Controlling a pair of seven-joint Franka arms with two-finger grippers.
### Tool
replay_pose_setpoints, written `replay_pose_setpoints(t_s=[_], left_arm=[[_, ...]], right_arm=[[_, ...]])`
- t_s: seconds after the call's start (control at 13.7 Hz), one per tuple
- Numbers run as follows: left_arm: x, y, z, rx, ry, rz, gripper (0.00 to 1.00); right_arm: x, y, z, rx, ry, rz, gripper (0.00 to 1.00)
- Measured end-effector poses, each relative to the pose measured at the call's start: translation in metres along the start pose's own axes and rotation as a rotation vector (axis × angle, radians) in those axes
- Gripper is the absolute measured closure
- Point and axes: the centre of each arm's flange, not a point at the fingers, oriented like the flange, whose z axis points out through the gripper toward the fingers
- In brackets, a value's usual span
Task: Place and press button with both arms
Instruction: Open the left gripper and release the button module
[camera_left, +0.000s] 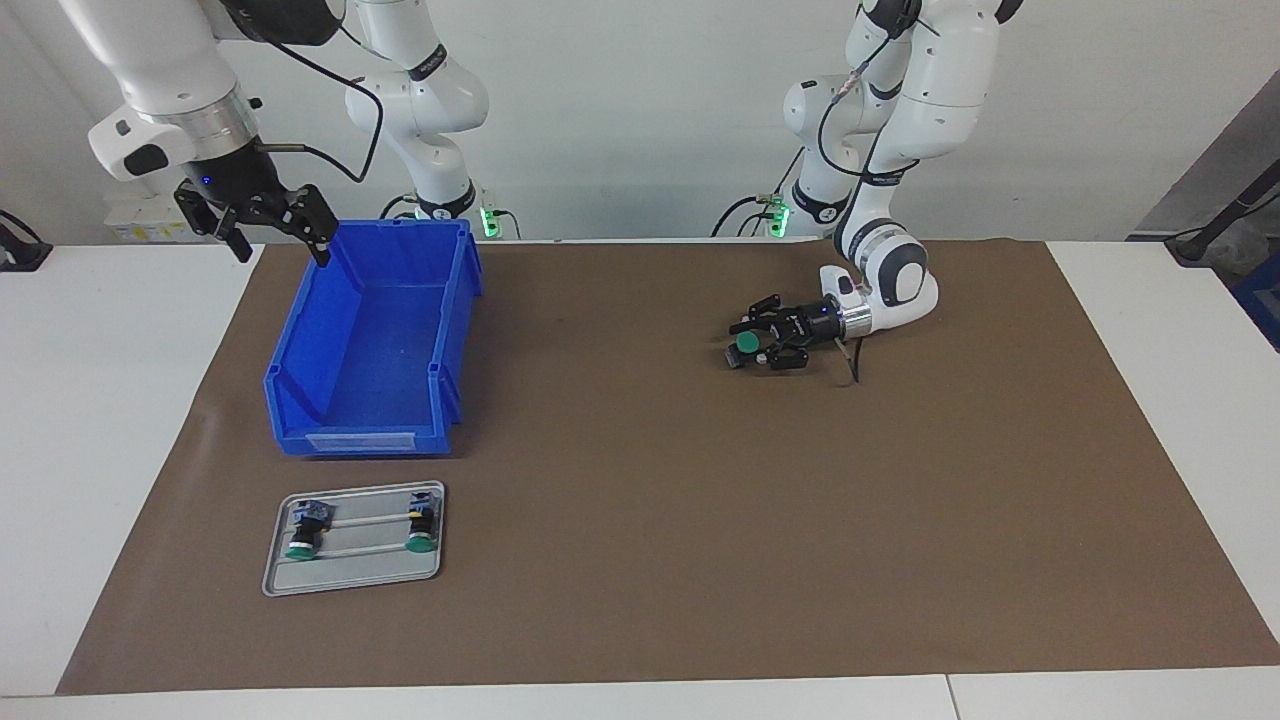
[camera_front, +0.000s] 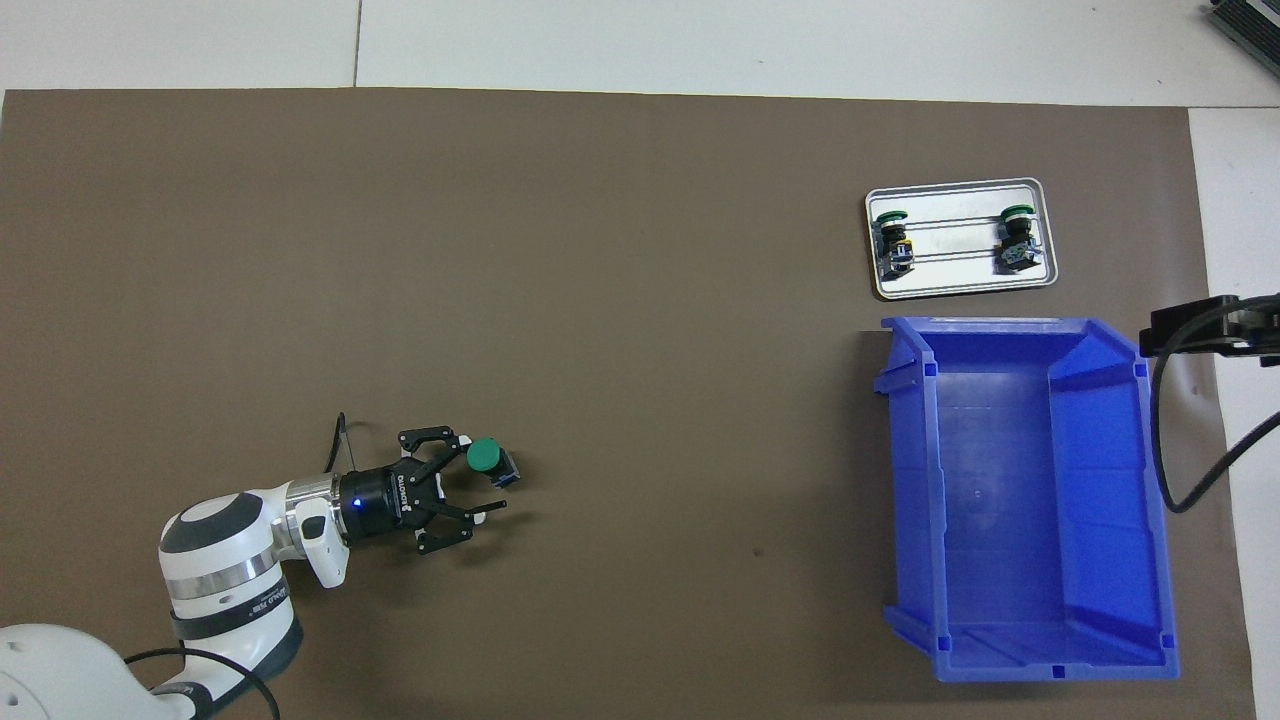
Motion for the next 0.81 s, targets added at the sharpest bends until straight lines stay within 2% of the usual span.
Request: replay_pose_setpoints(t_s=[0.07, 0.37, 0.81], left_arm=[[-0.0037, 0.0017, -0.0016, 0.001, -0.017, -0.007, 0.10], [-0.0106, 0.0075, -0.0034, -0.001, -0.034, -0.023, 0.02], [-0.0105, 0.0080, -0.0026, -0.004, -0.034, -0.023, 0.01]], right_arm=[[0.0000, 0.0000, 0.0000, 0.000, 0.000, 0.000, 0.00], [0.0000, 0.0000, 0.0000, 0.000, 0.000, 0.000, 0.00], [0.0000, 0.0000, 0.0000, 0.000, 0.000, 0.000, 0.00]])
